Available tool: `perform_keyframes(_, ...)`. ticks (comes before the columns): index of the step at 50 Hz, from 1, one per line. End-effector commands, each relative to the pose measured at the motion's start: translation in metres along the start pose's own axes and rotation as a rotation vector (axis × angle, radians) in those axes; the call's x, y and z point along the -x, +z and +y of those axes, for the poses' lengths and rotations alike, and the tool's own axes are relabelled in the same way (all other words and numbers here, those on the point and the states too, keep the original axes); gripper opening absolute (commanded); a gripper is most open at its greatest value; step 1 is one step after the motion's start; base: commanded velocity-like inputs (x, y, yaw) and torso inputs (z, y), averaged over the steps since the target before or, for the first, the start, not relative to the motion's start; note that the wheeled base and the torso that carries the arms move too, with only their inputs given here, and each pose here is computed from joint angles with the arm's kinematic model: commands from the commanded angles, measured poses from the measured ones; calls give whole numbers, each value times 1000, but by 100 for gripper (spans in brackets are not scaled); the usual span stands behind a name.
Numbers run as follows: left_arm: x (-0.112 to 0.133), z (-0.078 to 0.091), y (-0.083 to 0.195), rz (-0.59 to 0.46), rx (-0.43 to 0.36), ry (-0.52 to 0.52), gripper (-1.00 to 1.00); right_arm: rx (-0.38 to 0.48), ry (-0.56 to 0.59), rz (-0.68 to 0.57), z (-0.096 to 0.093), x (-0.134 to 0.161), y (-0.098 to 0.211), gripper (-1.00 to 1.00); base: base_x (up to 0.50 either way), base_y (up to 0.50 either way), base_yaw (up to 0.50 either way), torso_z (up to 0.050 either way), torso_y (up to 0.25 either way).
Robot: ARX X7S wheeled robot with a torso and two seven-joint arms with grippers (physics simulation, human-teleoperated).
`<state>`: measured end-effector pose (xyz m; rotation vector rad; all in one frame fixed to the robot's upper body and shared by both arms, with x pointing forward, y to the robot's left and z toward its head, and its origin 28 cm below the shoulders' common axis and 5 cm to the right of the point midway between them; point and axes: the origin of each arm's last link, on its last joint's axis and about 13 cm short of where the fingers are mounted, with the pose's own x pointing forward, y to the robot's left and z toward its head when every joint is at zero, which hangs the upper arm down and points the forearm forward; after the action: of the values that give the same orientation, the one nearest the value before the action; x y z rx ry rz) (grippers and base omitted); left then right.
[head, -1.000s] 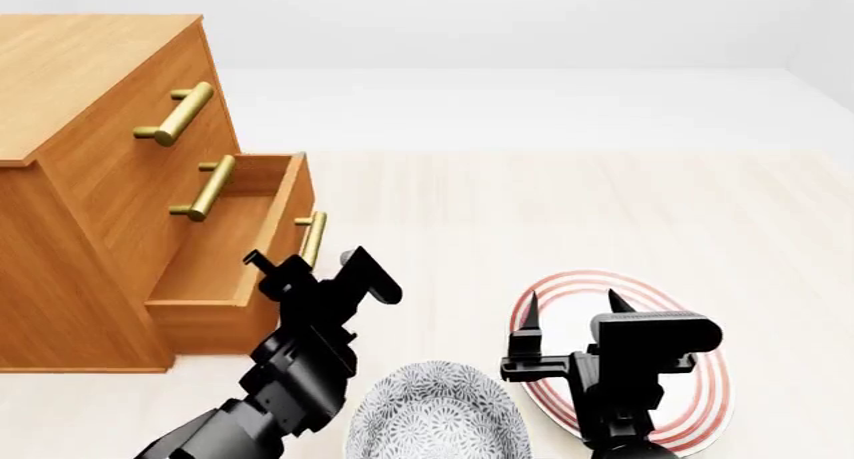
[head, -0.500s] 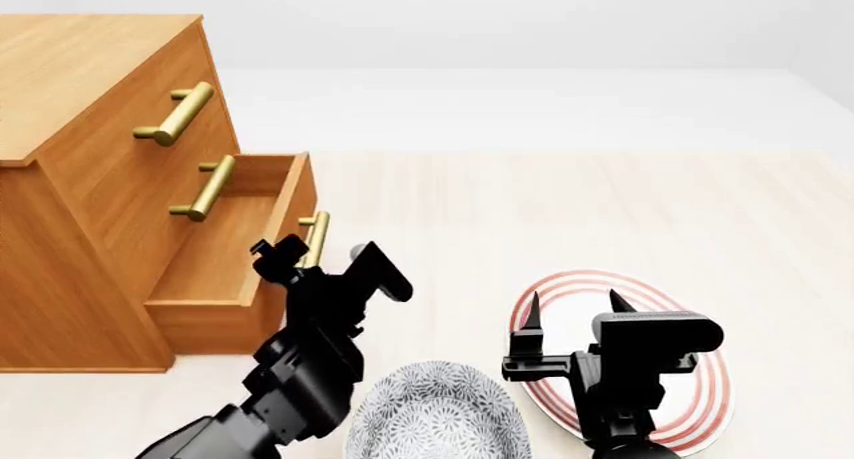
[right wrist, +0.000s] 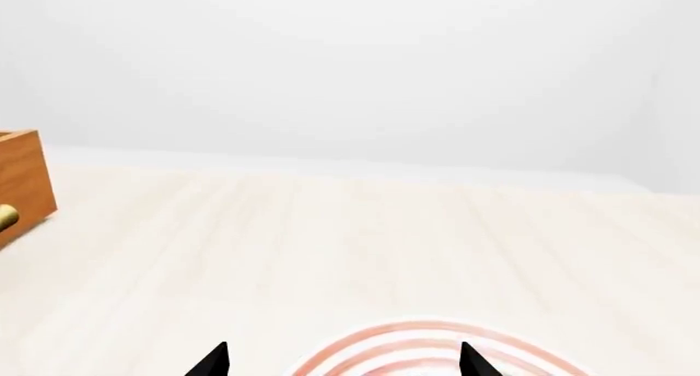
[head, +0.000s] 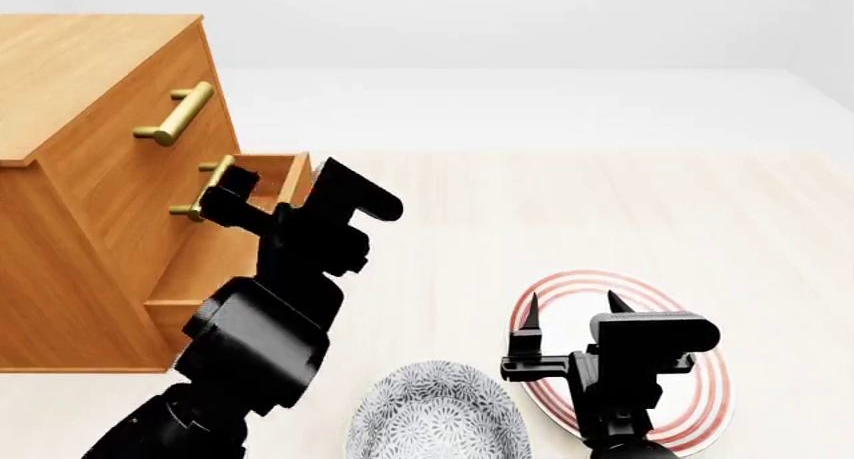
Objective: Open the bottom drawer of the cabinet.
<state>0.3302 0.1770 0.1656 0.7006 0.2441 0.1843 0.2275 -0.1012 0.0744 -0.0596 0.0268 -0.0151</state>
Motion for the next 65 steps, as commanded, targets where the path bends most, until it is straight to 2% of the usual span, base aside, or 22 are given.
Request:
perform_keyframes(1, -2, 48, 20, 61, 274, -22, 100, 0, 1, -1, 1, -1, 1, 100, 0, 0, 0, 0, 0)
perform_keyframes(3, -8, 47, 17, 116, 290, -29, 100, 1, 2, -1, 1, 0, 1, 100, 0, 0, 0, 0, 0)
perform_keyframes(9, -27, 43, 6, 281, 357, -167, 100, 4, 1, -1, 1, -1, 2, 100, 0, 0, 0, 0, 0)
perform_keyframes(16, -33, 42, 0, 342, 394, -251, 100, 3, 0, 0, 1, -1, 0, 100, 0, 0, 0, 0, 0)
perform_keyframes(25, -39, 39, -7, 380, 398, -268, 100, 1, -3, 3, 1, -2, -1, 100, 0, 0, 0, 0, 0)
perform_keyframes(44, -69, 24, -31, 519, 431, -319, 100, 0, -3, 7, 1, -3, -1, 100, 0, 0, 0, 0, 0)
perform_keyframes(50, -68, 23, -32, 523, 437, -361, 100, 2, -4, 8, 1, -3, -1, 100, 0, 0, 0, 0, 0)
perform_keyframes(53, -66, 24, -31, 528, 450, -425, 100, 2, -4, 7, 1, -3, -1, 100, 0, 0, 0, 0, 0)
perform_keyframes(54, -67, 24, -31, 525, 441, -400, 100, 2, -3, 6, 1, -3, -1, 100, 0, 0, 0, 0, 0)
perform_keyframes(57, -67, 24, -31, 528, 445, -410, 100, 2, -5, 6, 1, -3, -1, 100, 0, 0, 0, 0, 0)
perform_keyframes(65, -62, 22, -30, 512, 441, -472, 100, 1, -6, 7, 1, -3, -2, 100, 0, 0, 0, 0, 0)
